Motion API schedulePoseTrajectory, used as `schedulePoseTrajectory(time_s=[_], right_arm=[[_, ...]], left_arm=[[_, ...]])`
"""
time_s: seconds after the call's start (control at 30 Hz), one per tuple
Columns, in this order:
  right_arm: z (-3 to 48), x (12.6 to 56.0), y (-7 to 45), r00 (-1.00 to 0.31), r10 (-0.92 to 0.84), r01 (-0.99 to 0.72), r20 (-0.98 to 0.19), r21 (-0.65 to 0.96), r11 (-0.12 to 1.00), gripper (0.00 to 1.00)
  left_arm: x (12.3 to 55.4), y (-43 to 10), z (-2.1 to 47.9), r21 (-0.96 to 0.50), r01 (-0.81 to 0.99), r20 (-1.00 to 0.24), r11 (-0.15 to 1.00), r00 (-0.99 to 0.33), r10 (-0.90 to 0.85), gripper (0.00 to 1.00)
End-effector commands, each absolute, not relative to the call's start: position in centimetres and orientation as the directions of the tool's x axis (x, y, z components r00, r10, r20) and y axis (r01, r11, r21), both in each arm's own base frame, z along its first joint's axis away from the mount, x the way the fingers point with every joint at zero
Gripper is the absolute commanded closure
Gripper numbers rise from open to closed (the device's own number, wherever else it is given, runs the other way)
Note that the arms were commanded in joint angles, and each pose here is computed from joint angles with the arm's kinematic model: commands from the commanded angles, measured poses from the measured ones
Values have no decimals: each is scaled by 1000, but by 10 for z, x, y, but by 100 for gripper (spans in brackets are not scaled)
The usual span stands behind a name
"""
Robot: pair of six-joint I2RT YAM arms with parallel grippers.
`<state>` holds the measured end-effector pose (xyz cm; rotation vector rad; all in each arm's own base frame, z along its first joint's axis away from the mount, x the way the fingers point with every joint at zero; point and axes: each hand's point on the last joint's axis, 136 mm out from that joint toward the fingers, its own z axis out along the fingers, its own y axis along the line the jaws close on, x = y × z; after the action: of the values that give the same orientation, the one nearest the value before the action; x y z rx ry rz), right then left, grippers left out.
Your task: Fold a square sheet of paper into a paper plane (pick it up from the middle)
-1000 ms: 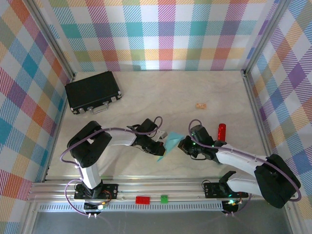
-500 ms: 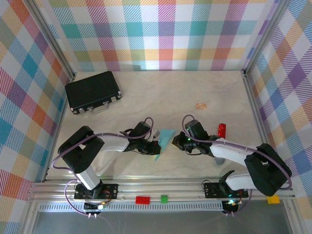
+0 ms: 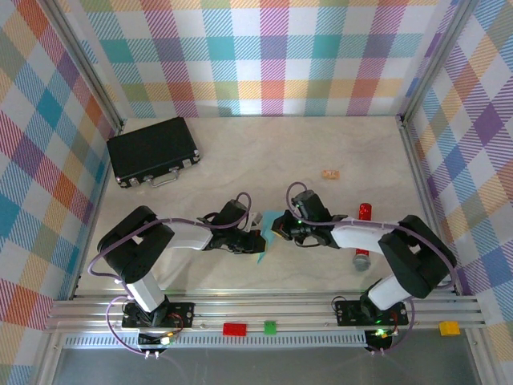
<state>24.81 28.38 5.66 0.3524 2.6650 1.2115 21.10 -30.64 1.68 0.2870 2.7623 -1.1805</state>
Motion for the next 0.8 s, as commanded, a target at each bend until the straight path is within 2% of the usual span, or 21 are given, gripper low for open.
schedulePoseTrajectory(time_s=[0.0,0.43,0.77], right_arm=[[62,255,291,-953,284,101,-105,774,625,96],[52,263,295,-959,266,86,-102,786,612,96],[44,268,301,-962,261,100,-78,792,602,96]], left_arm=[[196,-271,-27,-609,105,-80,786,-994,70,100],[191,-265,-29,-674,79,-86,735,-996,29,100],[187,-252,-41,-644,39,-59,764,-998,1,100]])
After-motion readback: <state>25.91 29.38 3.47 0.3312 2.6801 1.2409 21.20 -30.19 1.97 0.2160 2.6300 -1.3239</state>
